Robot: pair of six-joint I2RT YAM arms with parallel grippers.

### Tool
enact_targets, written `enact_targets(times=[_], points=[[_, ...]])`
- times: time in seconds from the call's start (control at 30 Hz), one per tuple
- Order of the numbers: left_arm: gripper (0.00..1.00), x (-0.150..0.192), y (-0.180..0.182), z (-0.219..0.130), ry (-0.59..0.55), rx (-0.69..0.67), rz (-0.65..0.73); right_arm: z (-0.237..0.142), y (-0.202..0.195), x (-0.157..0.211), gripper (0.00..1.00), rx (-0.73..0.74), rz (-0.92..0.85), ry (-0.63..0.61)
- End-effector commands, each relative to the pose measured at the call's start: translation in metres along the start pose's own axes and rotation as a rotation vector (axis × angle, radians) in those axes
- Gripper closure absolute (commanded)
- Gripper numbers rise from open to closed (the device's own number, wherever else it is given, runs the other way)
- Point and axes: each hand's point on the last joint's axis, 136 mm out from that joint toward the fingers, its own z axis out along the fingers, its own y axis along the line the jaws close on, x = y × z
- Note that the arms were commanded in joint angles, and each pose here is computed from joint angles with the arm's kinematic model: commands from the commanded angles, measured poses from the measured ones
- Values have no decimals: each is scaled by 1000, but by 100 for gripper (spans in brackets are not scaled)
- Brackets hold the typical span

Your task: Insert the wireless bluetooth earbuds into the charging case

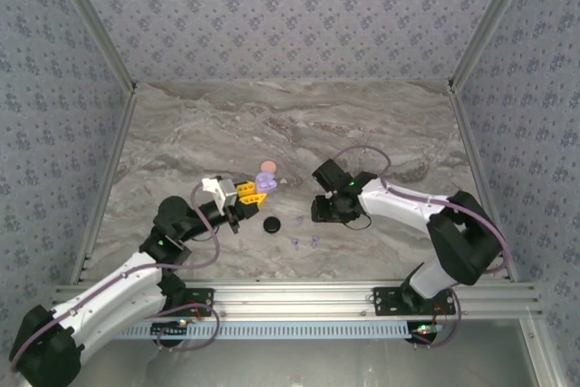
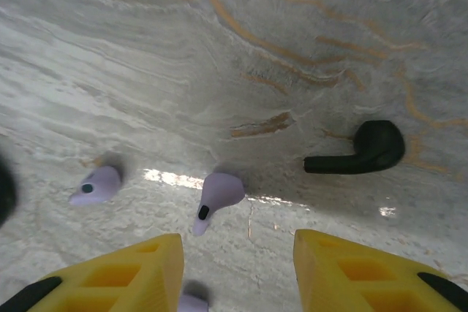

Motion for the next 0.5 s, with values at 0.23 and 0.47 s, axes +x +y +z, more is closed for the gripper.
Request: enact_targets(times=[0.23,0.47], points=[[100,-6,0,-6,-27,-25,28,16,9,-11,56,60,10,-7],[100,-5,1,-7,-25,-34,32,20,6,-14,57,93,8,-7]])
